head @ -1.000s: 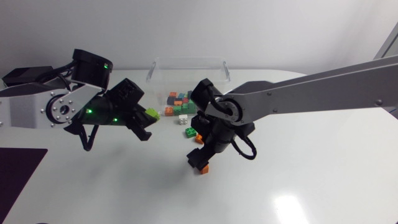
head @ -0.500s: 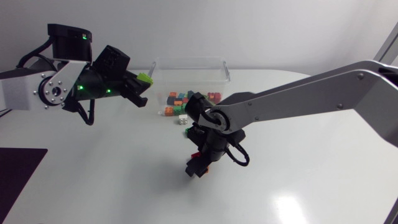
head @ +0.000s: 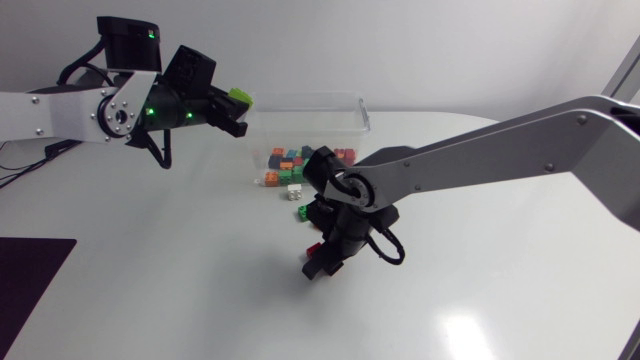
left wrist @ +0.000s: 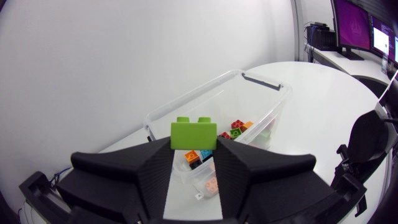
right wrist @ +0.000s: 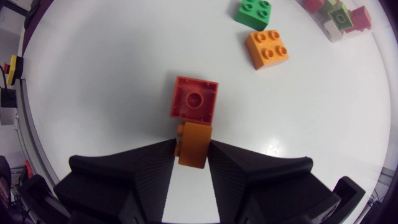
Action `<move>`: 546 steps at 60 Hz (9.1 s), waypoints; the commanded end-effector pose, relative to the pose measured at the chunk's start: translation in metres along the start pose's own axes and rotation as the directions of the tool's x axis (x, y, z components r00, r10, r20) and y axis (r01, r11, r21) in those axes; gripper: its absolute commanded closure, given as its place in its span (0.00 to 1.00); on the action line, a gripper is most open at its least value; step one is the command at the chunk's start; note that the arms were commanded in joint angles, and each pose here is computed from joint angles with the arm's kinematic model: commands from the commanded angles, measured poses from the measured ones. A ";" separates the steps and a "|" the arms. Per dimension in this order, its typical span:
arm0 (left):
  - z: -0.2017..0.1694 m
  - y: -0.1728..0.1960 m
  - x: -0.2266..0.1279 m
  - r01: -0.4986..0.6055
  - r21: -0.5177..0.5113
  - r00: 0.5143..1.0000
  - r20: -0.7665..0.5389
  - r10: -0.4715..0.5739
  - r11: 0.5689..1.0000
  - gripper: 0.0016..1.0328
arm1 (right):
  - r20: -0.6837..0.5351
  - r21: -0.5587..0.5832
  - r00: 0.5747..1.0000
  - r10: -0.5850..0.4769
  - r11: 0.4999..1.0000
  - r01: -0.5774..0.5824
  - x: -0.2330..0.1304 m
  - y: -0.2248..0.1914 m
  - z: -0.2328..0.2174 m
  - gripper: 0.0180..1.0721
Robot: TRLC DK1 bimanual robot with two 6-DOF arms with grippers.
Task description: Place the duplo bricks in the container
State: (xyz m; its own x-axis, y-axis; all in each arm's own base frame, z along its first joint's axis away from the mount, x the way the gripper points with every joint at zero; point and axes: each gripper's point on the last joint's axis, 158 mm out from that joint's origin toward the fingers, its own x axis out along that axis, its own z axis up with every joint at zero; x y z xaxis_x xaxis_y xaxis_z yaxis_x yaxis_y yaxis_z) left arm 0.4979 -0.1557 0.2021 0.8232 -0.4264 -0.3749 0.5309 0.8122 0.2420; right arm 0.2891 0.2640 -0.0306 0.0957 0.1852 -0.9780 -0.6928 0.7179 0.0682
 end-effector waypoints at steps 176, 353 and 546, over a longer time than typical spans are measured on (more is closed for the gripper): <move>-0.166 -0.258 -0.015 0.577 -0.040 0.637 -0.603 -0.480 0.816 0.06 | 0.710 0.233 0.651 -0.270 0.962 0.144 -0.244 -0.164 0.153 0.05; 0.047 -0.006 0.000 0.214 0.047 0.976 0.030 -0.215 0.976 0.82 | 0.257 -0.309 0.966 0.015 0.949 0.067 0.027 -0.083 0.090 0.14; -0.170 -0.182 0.071 0.634 0.190 0.736 -0.444 -0.511 0.749 0.05 | 0.782 0.095 0.598 -0.176 0.982 0.164 -0.198 -0.197 0.253 0.63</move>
State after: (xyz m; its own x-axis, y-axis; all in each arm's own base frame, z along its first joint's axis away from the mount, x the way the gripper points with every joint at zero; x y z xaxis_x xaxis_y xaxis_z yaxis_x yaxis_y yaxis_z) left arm 0.4219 -0.2602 -0.0113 0.2466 -0.5503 -0.7977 0.9577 0.2644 0.1137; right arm 0.5766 0.2587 0.2100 0.7352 0.5243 -0.4296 -0.6161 0.7811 -0.1011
